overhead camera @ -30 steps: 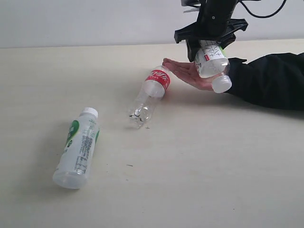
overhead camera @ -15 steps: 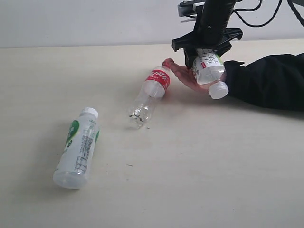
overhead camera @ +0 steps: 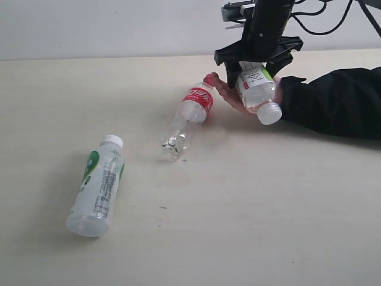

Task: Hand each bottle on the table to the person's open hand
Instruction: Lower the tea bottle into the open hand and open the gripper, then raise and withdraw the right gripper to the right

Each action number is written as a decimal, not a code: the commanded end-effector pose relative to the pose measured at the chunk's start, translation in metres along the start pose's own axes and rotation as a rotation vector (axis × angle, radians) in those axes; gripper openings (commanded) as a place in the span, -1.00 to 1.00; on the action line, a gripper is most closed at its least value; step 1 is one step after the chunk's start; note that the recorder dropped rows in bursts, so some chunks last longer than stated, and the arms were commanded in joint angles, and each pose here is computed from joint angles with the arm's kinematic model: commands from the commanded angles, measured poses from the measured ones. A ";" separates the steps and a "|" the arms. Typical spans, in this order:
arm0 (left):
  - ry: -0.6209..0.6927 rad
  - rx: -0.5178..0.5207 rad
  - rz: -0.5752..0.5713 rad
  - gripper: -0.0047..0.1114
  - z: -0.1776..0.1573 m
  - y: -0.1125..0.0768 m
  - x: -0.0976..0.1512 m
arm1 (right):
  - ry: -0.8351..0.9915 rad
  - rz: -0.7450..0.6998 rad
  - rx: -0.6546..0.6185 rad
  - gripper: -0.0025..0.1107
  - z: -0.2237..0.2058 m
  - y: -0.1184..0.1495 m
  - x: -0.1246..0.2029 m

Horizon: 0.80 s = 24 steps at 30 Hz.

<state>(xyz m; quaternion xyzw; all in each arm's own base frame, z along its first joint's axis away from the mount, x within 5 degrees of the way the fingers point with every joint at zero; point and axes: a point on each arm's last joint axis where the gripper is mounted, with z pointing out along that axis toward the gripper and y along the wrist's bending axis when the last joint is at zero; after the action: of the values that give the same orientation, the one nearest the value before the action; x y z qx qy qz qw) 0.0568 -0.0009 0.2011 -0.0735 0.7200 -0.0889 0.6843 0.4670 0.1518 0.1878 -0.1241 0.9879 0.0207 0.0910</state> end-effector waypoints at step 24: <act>-0.009 0.006 0.004 -0.92 0.000 0.000 -0.001 | -0.181 -0.044 -0.077 0.46 -0.097 0.007 0.005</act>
<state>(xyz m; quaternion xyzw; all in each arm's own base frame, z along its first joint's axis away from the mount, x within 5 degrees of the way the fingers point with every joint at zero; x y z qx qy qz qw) 0.0568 -0.0009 0.2011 -0.0735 0.7200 -0.0889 0.6843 0.4505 0.1488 0.2613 -0.1282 0.9782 0.0450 0.1573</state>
